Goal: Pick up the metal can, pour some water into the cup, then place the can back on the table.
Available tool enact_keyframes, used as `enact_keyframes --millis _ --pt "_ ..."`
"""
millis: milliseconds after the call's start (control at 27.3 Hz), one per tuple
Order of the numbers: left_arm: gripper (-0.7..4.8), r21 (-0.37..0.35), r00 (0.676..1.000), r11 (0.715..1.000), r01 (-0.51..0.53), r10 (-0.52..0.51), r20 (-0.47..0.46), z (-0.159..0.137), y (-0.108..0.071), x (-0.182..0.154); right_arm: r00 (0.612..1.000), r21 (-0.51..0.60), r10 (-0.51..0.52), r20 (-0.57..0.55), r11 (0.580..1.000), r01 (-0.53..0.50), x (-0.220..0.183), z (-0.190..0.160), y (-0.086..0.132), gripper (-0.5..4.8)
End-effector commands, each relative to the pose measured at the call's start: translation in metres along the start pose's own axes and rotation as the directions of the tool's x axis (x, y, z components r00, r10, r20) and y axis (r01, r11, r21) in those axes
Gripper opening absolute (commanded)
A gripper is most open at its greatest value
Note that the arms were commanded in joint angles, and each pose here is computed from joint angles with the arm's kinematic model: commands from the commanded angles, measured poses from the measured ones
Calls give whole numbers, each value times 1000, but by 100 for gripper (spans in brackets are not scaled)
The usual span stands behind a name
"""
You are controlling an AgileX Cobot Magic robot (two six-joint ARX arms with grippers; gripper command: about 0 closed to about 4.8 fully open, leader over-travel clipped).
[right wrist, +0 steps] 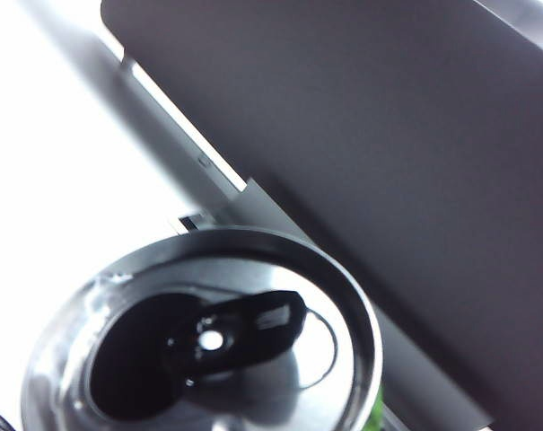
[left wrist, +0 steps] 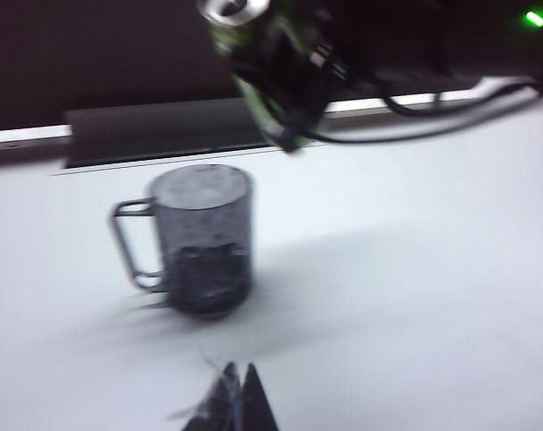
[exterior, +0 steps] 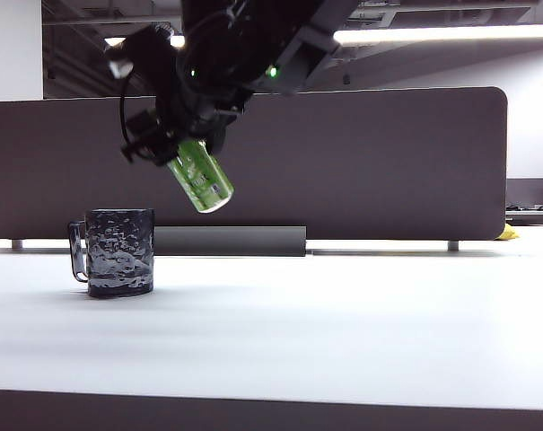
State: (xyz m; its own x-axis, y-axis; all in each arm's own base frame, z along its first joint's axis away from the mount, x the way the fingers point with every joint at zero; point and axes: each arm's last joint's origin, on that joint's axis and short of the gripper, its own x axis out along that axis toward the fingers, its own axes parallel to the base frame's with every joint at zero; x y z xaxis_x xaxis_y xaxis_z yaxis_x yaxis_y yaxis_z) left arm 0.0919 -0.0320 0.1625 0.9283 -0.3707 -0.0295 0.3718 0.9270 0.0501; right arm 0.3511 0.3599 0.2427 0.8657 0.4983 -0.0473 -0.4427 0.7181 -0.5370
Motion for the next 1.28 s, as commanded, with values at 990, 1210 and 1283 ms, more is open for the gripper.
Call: enact_keyframes --millis 990,1210,1283 --pt "-5 7 985 985 173 -173 21 2 -17 -1 994 596 -79 -81 795 112 -113 -103 -62 264" --pt "-5 9 975 975 220 -220 23 3 -21 -1 992 621 -59 -111 775 116 -122 -117 -54 264" --pt "-5 9 975 975 220 -220 23 3 -21 -1 992 620 -56 -117 776 117 -122 -118 -54 264"
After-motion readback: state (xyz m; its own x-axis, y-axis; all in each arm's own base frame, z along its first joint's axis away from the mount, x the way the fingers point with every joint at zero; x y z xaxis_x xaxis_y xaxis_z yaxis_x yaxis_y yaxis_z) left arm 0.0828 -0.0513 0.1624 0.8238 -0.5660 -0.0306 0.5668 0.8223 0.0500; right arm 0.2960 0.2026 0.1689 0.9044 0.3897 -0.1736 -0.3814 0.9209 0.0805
